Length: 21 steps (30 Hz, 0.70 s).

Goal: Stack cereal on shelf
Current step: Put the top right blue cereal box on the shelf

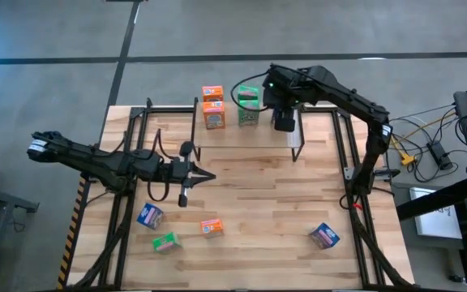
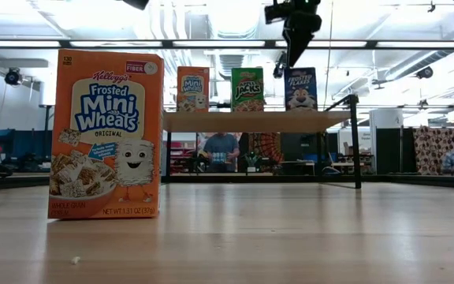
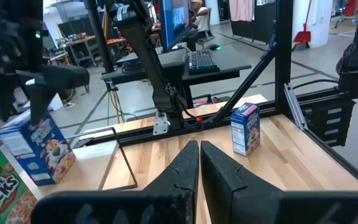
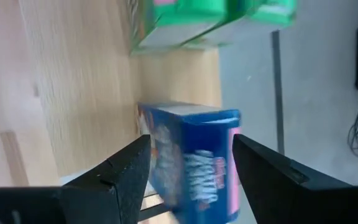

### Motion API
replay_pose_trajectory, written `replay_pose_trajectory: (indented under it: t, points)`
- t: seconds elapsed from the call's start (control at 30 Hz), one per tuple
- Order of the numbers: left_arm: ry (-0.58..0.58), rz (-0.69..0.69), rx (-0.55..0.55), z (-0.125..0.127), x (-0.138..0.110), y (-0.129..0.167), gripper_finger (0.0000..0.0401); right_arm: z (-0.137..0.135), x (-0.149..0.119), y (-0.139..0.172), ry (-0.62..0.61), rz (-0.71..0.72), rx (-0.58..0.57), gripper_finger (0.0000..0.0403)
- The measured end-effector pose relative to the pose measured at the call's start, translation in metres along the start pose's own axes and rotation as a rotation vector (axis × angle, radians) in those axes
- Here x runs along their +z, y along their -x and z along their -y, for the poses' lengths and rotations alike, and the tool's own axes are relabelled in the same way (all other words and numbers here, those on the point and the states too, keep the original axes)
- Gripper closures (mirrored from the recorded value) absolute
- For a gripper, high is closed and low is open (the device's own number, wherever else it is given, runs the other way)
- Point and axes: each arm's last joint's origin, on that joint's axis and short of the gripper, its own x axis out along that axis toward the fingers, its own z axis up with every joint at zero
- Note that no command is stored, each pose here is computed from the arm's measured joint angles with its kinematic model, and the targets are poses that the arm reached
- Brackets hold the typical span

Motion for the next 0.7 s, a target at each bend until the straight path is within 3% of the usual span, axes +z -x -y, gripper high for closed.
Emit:
replay_pose_trajectory:
  t: [0.27, 0.53, 0.7]
  points:
    - [-0.004, 0.0, 0.001, 0.0, 0.0, 0.001, 0.0401, 0.005, 0.001, 0.032, -0.077, 0.104, -0.034, 0.0187]
    - [-0.005, -0.024, -0.003, 0.0, -0.002, 0.001, 0.0401, 0.004, -0.02, 0.055, -0.126, 0.21, 0.149, 0.0214]
    - [-0.001, -0.024, -0.003, 0.0, -0.002, 0.001, 0.0401, 0.003, -0.03, 0.06, -0.12, 0.302, 0.133, 0.0231]
